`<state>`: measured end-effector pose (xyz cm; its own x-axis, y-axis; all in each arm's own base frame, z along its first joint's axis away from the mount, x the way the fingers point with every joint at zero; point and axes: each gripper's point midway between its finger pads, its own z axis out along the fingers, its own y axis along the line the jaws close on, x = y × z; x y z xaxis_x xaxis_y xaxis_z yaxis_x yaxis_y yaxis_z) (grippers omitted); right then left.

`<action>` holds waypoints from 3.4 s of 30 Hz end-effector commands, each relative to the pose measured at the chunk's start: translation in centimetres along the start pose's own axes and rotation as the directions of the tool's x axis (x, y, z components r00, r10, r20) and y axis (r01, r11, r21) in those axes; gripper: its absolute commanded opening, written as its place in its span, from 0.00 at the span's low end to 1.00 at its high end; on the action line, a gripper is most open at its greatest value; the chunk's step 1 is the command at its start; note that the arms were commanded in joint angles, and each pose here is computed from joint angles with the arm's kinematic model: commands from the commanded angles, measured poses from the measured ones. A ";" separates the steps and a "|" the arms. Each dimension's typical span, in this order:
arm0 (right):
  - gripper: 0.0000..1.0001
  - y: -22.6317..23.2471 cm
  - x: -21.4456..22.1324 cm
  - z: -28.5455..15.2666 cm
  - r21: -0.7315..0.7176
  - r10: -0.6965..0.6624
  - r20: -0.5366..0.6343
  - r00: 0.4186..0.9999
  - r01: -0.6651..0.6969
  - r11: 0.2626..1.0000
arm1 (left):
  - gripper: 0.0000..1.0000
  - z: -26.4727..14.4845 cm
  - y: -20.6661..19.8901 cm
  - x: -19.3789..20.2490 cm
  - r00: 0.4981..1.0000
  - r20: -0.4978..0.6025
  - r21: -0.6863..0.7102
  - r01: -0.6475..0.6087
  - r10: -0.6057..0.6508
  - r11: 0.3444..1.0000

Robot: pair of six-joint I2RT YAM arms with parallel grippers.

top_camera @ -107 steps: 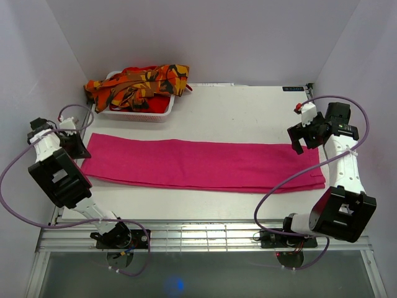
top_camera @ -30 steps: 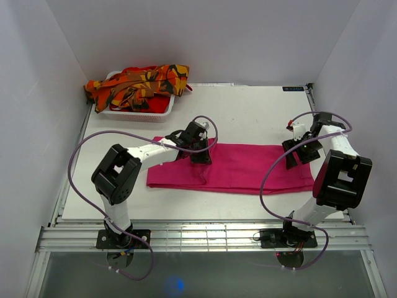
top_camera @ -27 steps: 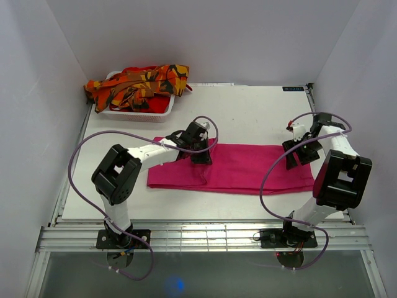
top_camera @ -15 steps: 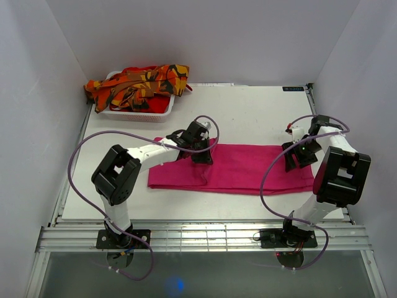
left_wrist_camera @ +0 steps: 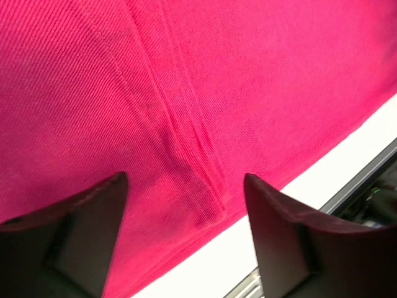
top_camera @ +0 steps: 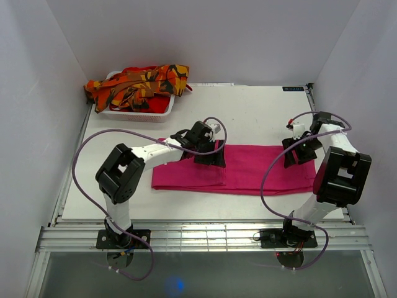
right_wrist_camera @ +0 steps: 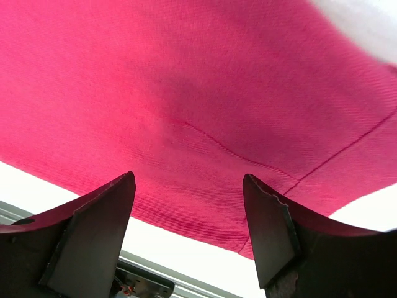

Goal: Fold and stack the trousers
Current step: Fold the trousers

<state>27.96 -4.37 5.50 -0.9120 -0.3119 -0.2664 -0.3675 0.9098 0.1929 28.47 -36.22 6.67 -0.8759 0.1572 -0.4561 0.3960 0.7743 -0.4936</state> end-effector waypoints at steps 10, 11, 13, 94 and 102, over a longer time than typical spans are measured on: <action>0.66 8.5 -8.0 -4.8 -0.240 -0.029 0.307 0.951 0.107 0.965 | 0.91 -17.4 8.7 -7.3 0.974 0.222 0.021 -0.062 0.055 0.998; 0.65 9.7 -8.4 -4.6 -0.260 -0.028 0.323 0.946 0.117 0.958 | 0.91 -19.3 9.0 -7.6 0.962 0.262 0.016 -0.088 0.080 0.996; 0.62 12.9 -10.0 -4.1 -0.297 -0.027 0.372 0.928 0.146 0.944 | 0.95 -21.1 11.7 -6.5 0.962 0.262 -0.024 -0.075 0.078 0.997; 0.49 23.2 -14.1 10.2 -0.375 0.038 0.131 0.991 0.014 0.927 | 0.95 -20.7 21.0 -1.7 0.928 0.286 -0.057 0.265 -0.239 0.962; 0.32 24.3 -13.9 10.2 -0.442 0.059 0.084 0.995 -0.016 0.897 | 0.95 -20.5 21.4 -1.7 0.933 0.278 -0.070 0.258 -0.230 0.964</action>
<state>33.46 23.98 3.14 -0.9061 -0.2424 -0.3467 -0.4050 0.7333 0.5461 32.27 -7.62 11.38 -0.8492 -0.2112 -0.4839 0.1106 0.8250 -0.5542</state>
